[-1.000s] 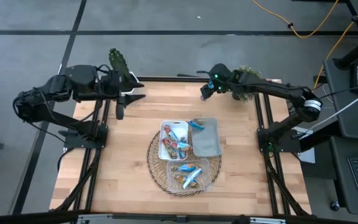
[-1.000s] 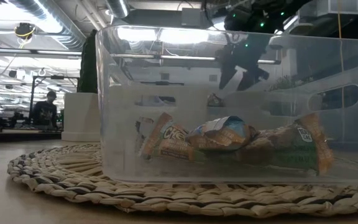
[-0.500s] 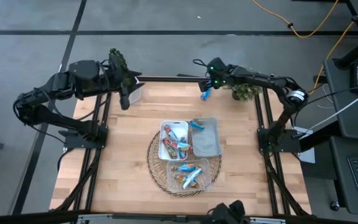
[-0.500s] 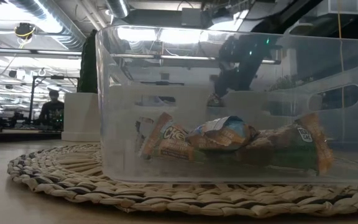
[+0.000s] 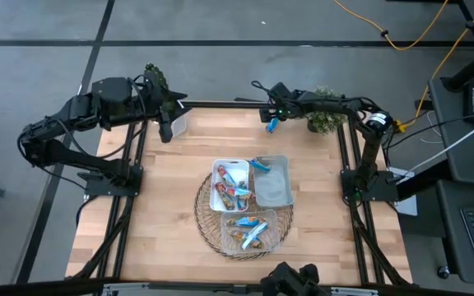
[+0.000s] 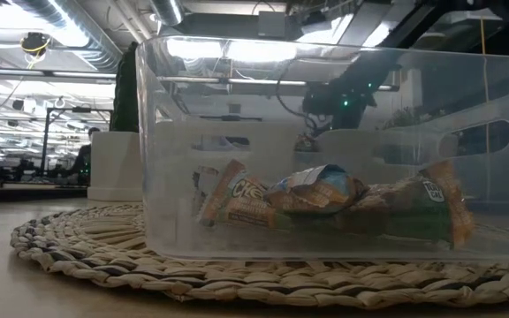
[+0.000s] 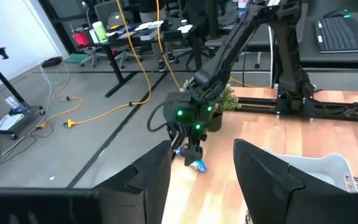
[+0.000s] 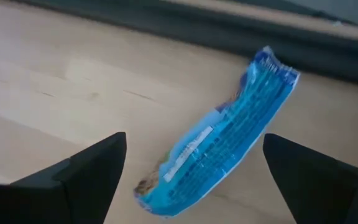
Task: Pick and place Granola Bars by type
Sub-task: Put the blue granola bar into the gray bin
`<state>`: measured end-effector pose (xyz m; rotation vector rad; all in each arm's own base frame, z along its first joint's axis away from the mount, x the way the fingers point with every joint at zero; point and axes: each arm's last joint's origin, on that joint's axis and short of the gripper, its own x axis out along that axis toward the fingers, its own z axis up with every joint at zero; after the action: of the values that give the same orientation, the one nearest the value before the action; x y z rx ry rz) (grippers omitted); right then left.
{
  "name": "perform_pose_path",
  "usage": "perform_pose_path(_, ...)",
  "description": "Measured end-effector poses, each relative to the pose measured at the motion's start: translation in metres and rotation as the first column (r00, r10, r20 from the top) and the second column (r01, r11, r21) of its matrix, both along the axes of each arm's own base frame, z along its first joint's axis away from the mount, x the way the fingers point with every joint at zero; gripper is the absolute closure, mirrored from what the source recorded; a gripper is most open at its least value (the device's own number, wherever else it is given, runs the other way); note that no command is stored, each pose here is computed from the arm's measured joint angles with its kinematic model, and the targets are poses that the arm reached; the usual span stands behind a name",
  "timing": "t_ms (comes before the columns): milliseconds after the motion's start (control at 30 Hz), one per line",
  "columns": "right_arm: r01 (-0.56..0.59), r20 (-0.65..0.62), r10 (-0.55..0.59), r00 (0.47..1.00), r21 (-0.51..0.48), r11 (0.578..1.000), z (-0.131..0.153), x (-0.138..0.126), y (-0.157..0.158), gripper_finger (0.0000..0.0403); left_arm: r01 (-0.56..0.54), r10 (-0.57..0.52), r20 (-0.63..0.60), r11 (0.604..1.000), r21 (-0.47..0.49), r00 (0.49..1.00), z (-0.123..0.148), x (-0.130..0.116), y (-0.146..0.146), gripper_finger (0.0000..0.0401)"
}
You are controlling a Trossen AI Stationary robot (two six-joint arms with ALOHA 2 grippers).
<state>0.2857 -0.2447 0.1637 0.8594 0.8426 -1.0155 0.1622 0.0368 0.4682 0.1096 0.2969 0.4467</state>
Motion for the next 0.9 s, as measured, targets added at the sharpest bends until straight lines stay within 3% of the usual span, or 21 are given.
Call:
perform_pose_path(267,0.012,-0.041,-0.010,0.999,0.041,0.999,-0.025,0.003,-0.003,0.0026,0.028,-0.028,0.003,1.000,-0.012,1.000,0.000,0.000,-0.001,0.0235)
perform_pose_path(367,0.022,-0.043,-0.020,0.999,0.048,0.999,-0.027,0.003,-0.003,0.0046,0.028,-0.028,0.004,0.999,-0.015,1.000,0.000,0.000,-0.001,0.0235)
perform_pose_path(500,0.022,-0.047,-0.020,0.999,0.050,0.998,-0.028,0.003,-0.003,0.0117,0.052,-0.052,0.005,0.998,-0.021,0.999,0.000,0.001,-0.002,0.0235)
perform_pose_path(767,-0.088,0.004,0.088,0.996,0.109,0.990,-0.028,0.009,0.004,0.0348,0.058,-0.058,0.005,0.998,-0.020,0.998,0.000,0.001,-0.002,0.0235)
perform_pose_path(800,-0.112,0.015,0.111,0.994,0.118,0.987,-0.028,0.011,0.006,0.0365,0.058,-0.058,0.004,0.998,-0.020,0.998,0.000,0.001,-0.002,0.0235)
perform_pose_path(900,-0.161,0.040,0.157,0.987,0.148,0.976,-0.028,0.015,0.012,0.0366,0.071,-0.071,-0.001,0.997,-0.025,0.997,-0.001,0.001,-0.002,0.0235)
